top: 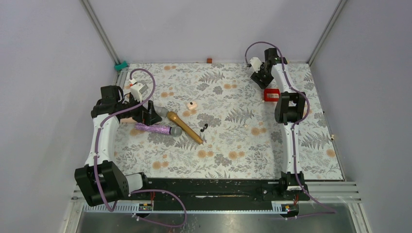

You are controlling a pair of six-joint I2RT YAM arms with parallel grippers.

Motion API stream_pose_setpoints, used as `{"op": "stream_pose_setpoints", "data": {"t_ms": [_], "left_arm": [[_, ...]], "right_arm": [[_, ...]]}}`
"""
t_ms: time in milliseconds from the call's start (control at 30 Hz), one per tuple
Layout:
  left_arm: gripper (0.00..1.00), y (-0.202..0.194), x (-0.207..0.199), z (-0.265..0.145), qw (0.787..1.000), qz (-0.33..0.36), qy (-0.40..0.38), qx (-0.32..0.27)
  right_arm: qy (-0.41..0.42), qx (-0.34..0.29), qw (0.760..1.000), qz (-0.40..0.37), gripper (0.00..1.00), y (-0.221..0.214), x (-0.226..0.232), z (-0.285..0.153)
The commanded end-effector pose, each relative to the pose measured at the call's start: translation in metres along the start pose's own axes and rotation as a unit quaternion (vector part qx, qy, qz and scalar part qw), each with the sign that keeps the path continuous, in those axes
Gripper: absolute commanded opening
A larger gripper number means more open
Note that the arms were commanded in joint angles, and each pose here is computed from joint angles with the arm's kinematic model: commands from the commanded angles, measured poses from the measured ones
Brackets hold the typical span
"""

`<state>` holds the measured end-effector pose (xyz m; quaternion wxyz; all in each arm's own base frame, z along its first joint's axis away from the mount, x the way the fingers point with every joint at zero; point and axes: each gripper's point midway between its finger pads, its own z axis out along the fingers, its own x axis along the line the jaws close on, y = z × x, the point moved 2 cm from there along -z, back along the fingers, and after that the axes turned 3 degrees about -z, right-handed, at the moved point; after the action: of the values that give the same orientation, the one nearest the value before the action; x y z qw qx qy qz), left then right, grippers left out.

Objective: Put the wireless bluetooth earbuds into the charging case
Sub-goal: Move the charging case to the center of the board.

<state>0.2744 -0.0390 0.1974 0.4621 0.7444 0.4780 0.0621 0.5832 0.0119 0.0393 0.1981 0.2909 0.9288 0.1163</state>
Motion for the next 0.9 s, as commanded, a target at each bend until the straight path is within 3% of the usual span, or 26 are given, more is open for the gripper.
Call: {"op": "stream_pose_setpoints", "data": {"t_ms": [0, 333, 533, 700, 867], "left_arm": [[0.99, 0.019, 0.0, -0.005, 0.999, 0.026, -0.004, -0.026], [0.99, 0.02, -0.003, -0.007, 0.999, 0.033, -0.003, -0.03], [0.99, 0.021, -0.006, -0.011, 0.998, 0.046, 0.004, -0.039], [0.98, 0.02, -0.008, -0.015, 0.997, 0.06, 0.018, -0.049], [0.99, 0.021, -0.015, -0.02, 0.995, 0.075, 0.02, -0.063]], "right_arm": [[0.044, -0.004, 0.998, -0.047, 0.69, 0.001, 0.015, -0.002], [0.071, -0.014, 0.99, -0.121, 0.59, 0.045, 0.062, -0.014], [0.122, -0.032, 0.984, -0.128, 0.53, 0.081, 0.119, -0.039], [0.204, -0.014, 0.975, -0.085, 0.46, 0.088, 0.184, -0.063], [0.259, 0.009, 0.966, -0.023, 0.46, 0.09, 0.238, -0.09]]}}
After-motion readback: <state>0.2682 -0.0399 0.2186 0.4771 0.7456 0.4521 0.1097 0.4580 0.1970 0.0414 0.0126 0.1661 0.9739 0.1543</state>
